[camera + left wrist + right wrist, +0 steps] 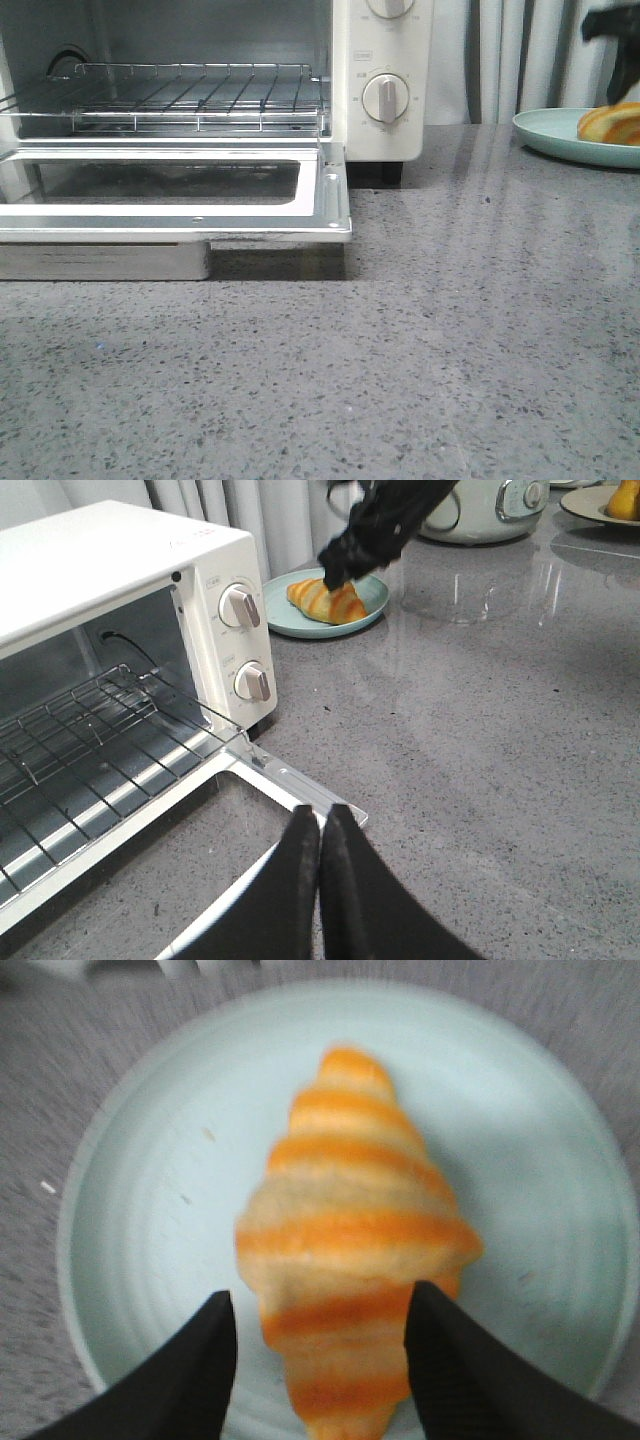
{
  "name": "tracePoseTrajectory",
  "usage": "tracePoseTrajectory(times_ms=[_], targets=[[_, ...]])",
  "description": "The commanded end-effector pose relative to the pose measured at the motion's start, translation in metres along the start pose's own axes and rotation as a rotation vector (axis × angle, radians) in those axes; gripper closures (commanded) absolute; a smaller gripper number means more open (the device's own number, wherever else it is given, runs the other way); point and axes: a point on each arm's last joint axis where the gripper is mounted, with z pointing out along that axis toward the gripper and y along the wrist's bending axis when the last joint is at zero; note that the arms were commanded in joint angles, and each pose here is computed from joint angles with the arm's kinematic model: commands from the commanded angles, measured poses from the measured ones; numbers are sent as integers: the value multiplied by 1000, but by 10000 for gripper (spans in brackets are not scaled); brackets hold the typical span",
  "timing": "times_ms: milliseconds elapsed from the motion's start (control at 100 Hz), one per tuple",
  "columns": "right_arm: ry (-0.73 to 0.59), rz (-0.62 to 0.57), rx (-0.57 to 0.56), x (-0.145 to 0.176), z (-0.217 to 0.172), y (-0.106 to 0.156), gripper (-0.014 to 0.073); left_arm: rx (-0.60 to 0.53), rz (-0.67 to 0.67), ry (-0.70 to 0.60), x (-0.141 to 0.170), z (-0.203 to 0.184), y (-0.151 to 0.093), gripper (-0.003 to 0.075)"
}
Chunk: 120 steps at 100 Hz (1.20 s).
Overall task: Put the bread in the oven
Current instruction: 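Grasp the striped bread roll on the blue plate with the right gripper, then carry the bread roll into the oven and release it on the rack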
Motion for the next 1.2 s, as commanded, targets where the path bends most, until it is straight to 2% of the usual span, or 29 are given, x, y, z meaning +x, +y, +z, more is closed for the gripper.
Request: tracePoseTrajectory(times_ms=[0,70,120,170,230,350,460,560,700,810,880,960,1070,1190], targets=[[-82,-11,7,-16,-8,-2,258,-26,-21,-76,-11,-5,2,742],[-51,-10,8,-11,3,-3,279,-26,-20,-80,-11,-6,1,742],[-30,3,3,-8,7,-2,332,-27,-19,-81,-11,-6,1,742],[-10,3,4,-5,10,-2,445,-27,-19,-81,-11,-6,1,742],[7,3,5,-4,10,-2,664,-29,-19,-83,-12,-6,1,742],[-52,-2,5,-12,-4,-2,664,-29,-19,-84,-12,-6,1,742],[-269,-7,-22,-37,-53,6,664,-29,-19,-84,-12,-6,1,742],[-594,-34,-92,-62,-123,28,664,-32,-19,-87,-12,-6,2,742],[-1004,-114,-288,-68,-228,79,664,-56,-18,-108,-14,-7,4,742],[-1168,-269,-475,-49,-282,129,664,-94,-16,-141,-17,-7,7,742],[-1172,-372,-584,-31,-297,161,664,-113,-13,-155,-18,-8,9,742],[-1073,-483,-684,-7,-300,197,664,-116,-11,-155,-18,-8,9,742],[-870,-648,-701,23,-280,235,664,-101,-10,-141,-17,-7,8,742],[-662,-683,-708,43,-245,261,664,-78,-20,-132,-16,-8,5,742]])
